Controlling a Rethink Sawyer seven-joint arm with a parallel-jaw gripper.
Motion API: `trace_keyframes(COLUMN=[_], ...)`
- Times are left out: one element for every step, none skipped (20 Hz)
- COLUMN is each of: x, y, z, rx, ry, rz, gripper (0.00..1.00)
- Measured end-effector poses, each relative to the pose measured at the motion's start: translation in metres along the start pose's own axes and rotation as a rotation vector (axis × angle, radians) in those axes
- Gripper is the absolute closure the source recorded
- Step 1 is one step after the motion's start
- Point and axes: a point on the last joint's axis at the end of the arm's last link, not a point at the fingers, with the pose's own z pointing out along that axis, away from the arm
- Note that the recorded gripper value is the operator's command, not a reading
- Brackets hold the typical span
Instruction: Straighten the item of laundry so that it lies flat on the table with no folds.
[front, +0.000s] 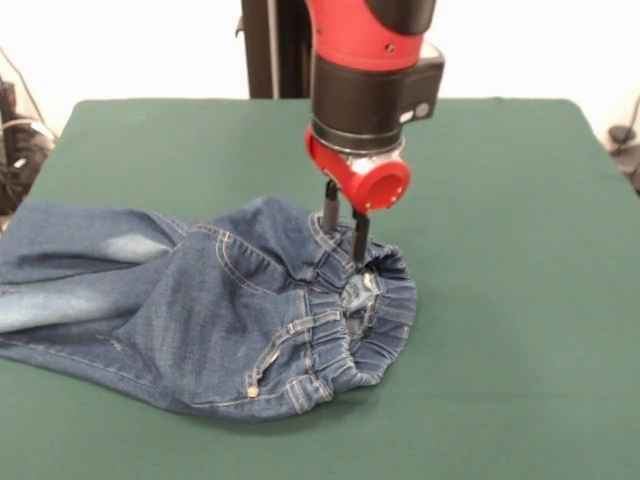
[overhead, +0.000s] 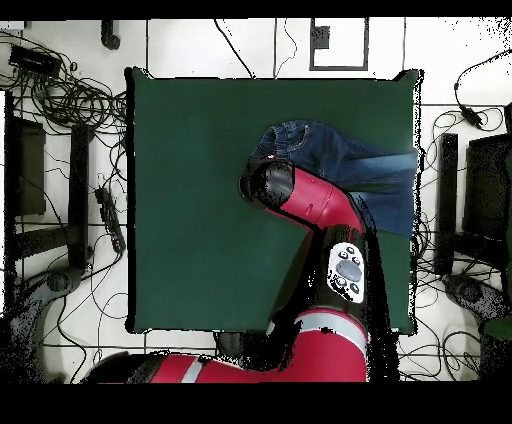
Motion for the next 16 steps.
trace_keyframes(x=[0.000, 0.000, 0.000, 0.000, 0.000, 0.000, 0.000, 0.001, 0.001, 0.003, 0.003, 0.004, 0.004, 0.003, 0.003, 0.001], y=[-0.001, -0.002, -0.003, -0.005, -0.006, -0.010, -0.011, -0.013, -0.013, -0.015, -0.015, -0.015, -0.014, -0.014, -0.014, -0.015], z=[0.005, 0.011, 0.013, 0.018, 0.023, 0.033, 0.036, 0.041, 0.043, 0.048, 0.049, 0.051, 0.055, 0.056, 0.057, 0.059], rx=[0.001, 0.001, 0.001, 0.002, 0.002, 0.006, 0.007, 0.010, 0.011, 0.013, 0.013, 0.011, 0.006, 0.004, 0.003, 0.001], ry=[-0.005, -0.010, -0.011, -0.014, -0.016, -0.013, -0.010, -0.004, -0.001, 0.009, 0.014, 0.021, 0.036, 0.040, 0.044, 0.054], rz=[-0.001, -0.001, -0.001, -0.001, 0.001, 0.005, 0.006, 0.009, 0.010, 0.013, 0.015, 0.018, 0.027, 0.030, 0.033, 0.041], gripper=[0.00, 0.00, 0.00, 0.00, 0.00, 0.00, 0.00, 0.00, 0.00, 0.00, 0.00, 0.00, 0.00, 0.00, 0.00, 0.00])
